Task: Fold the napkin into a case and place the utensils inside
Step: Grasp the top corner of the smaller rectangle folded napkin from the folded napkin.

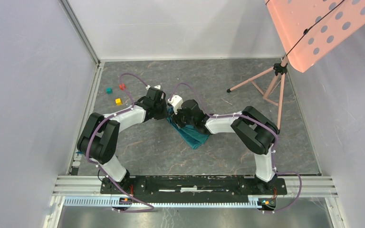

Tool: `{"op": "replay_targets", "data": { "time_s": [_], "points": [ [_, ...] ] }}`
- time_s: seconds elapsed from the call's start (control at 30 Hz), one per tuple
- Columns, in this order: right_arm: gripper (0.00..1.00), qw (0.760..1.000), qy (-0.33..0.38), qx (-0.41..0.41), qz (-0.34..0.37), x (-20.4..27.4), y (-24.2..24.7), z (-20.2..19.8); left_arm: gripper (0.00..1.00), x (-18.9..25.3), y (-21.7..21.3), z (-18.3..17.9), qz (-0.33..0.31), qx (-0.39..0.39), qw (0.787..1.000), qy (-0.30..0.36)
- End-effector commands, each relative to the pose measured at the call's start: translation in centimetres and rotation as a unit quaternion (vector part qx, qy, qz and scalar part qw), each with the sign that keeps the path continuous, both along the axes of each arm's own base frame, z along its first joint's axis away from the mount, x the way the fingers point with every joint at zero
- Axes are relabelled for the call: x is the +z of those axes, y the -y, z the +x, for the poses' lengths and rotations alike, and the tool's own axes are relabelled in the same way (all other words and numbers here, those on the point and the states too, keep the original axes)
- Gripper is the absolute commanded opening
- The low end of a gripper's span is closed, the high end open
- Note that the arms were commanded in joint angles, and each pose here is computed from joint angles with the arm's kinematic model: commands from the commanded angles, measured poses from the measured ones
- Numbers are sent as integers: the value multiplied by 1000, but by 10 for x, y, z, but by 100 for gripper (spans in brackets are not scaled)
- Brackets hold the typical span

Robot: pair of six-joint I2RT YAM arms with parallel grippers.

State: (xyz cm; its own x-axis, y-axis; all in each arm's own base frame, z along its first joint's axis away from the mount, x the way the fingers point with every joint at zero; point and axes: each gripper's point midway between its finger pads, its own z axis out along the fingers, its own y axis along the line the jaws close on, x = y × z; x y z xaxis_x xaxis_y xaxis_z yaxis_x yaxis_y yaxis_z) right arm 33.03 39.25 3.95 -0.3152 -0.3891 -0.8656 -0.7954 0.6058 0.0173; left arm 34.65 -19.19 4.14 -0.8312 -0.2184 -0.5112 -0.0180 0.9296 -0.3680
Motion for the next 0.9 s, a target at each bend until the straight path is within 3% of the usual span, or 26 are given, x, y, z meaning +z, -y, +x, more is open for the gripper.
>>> {"op": "replay_targets", "data": {
  "time_s": [0.0, 0.33, 0.47, 0.57, 0.73, 0.87],
  "points": [
    [41, 1000, 20, -3, 11, 7, -12, 12, 2, 19, 6, 4, -31, 6, 999, 20],
    [20, 999, 41, -31, -10, 0, -13, 19, 2, 17, 9, 1, -42, 6, 999, 16],
    [28, 998, 52, -37, -15, 1, -17, 15, 2, 16, 10, 1, -48, 8, 999, 15],
    [27, 997, 57, -49, -17, 2, -18, 15, 2, 17, 10, 1, -49, 12, 999, 16],
    [0, 996, 55, -70, -17, 1, -20, 15, 2, 24, 8, 3, -57, 30, 998, 22],
    [0, 997, 40, -71, 1, 13, -23, 11, 2, 34, 9, 7, -69, 36, 996, 41]
  ]
}}
